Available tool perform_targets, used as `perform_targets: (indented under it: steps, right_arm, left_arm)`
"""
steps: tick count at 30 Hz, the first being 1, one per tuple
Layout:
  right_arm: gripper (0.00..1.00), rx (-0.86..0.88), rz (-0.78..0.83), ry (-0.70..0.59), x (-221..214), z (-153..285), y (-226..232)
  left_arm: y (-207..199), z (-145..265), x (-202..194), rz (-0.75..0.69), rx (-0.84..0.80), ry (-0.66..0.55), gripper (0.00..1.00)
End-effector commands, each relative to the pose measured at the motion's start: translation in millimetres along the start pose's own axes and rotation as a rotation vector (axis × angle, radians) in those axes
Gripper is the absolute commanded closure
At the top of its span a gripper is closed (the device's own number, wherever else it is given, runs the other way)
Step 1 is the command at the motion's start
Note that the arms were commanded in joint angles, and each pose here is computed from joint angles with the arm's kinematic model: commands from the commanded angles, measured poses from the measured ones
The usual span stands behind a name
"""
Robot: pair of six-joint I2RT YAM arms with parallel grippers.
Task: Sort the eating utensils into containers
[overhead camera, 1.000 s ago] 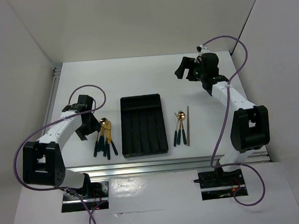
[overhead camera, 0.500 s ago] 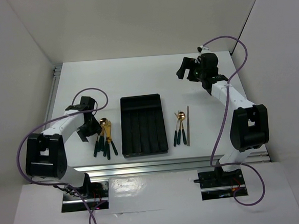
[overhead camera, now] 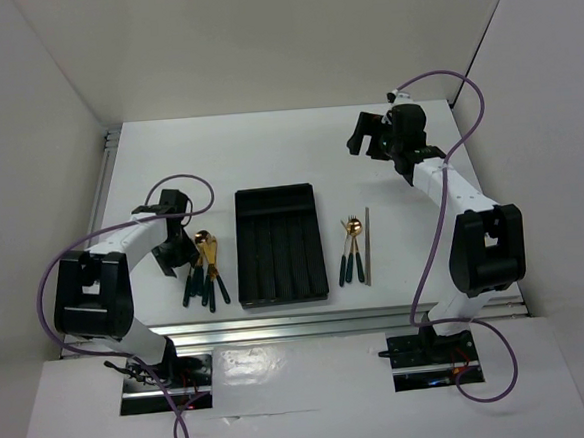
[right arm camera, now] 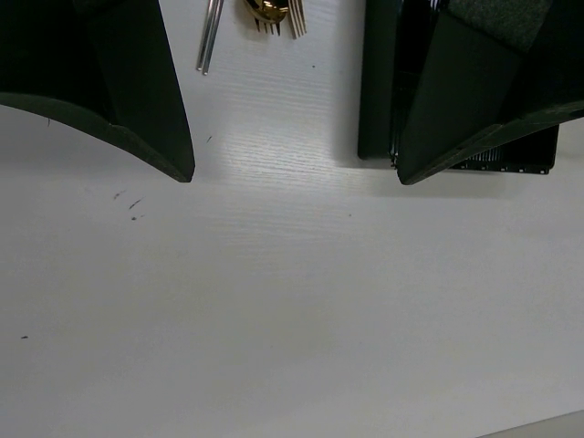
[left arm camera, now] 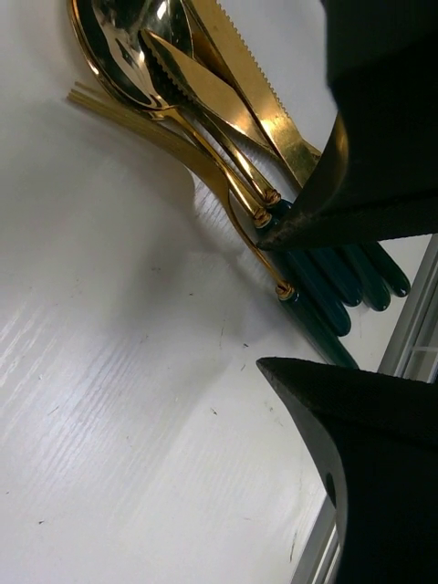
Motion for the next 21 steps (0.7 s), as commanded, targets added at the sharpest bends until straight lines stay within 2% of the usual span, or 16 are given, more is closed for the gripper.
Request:
perform_targets:
  steps: [1, 9, 14, 18, 19, 21]
  right_arm:
    - [0.0, -0.011, 0.015, -0.046, 18.5, 2.1, -1.1]
    - [0.0, -0.022, 0.015, -0.048, 19.8, 5.0, -1.6]
    - [0.0, -0.031, 0.015, -0.05, 19.0, 7.1, -2.4]
    - [0.0, -0.031, 0.015, -0.05, 19.0, 7.1, -2.4]
    - [0.0, -0.031, 0.015, -0.05, 19.0, 7.1, -2.4]
    - [0.0, -0.031, 0.015, -0.05, 19.0, 7.1, -2.4]
  left_arm:
    - [0.4, -3.0, -0.6, 0.0, 0.001, 0.01, 0.44]
    - [1.2, -11.1, -4.1, 0.003, 0.022, 0.029, 0.52]
    - [2.1, -13.3, -4.0, 0.001, 0.036, 0.027, 0.67]
    - [1.9, -15.5, -5.0, 0.009, 0.044, 0.033, 0.89]
    - [1.9, -15.5, -5.0, 0.009, 0.044, 0.033, 1.0]
    - [4.0, -17.6, -6.2, 0.005, 0.064, 0.039, 1.0]
Point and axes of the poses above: each gripper's point midway between its finger pads, its own z axis back along the fingers, its own y axis along the line the jaws close on, x = y × z, the point moved 7 cm from there along z, back along the fingers, and after that the axes turned 9 degrees about z, right-handed, at the moved point
